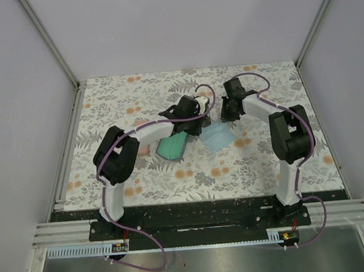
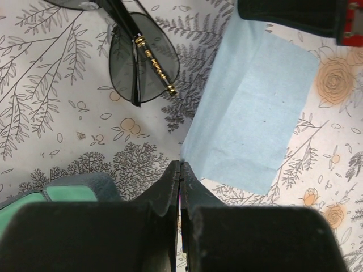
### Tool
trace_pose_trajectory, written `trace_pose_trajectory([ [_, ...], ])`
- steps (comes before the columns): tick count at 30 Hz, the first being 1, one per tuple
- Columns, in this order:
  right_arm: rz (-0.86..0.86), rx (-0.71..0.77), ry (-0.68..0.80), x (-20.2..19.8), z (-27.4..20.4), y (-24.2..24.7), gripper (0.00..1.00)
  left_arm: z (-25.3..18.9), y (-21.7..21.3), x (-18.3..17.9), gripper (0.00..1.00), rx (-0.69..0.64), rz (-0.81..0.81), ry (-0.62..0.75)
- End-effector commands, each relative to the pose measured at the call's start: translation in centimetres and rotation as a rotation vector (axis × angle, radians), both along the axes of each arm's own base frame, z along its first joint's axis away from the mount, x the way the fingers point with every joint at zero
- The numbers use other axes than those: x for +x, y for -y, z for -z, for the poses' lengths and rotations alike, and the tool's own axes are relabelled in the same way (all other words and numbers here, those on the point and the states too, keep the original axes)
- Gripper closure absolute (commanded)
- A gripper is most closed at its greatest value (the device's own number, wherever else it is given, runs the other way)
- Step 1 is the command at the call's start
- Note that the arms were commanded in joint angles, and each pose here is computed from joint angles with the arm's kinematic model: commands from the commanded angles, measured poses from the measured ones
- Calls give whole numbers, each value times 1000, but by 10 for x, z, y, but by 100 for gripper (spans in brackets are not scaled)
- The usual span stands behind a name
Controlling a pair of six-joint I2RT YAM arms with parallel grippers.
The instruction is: Organize the sunglasses
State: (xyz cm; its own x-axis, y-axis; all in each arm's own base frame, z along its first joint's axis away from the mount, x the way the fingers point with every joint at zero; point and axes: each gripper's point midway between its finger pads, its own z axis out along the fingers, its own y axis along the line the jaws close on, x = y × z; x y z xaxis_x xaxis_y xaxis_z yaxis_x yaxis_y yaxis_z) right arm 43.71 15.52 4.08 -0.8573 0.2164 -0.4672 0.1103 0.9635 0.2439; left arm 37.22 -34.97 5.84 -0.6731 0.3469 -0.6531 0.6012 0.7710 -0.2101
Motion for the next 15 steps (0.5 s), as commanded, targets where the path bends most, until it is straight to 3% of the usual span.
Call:
trace_pose_trajectory([
  [1, 2, 5, 69, 9, -25, 5, 96, -41, 15, -6, 100, -62, 58, 74],
  [13, 48, 13, 89, -18, -29, 18, 84, -22, 31, -48, 100, -17, 187, 59],
  [15, 68, 10, 88, -27, -28, 22, 62, -16, 31, -55, 100, -4, 207, 53],
])
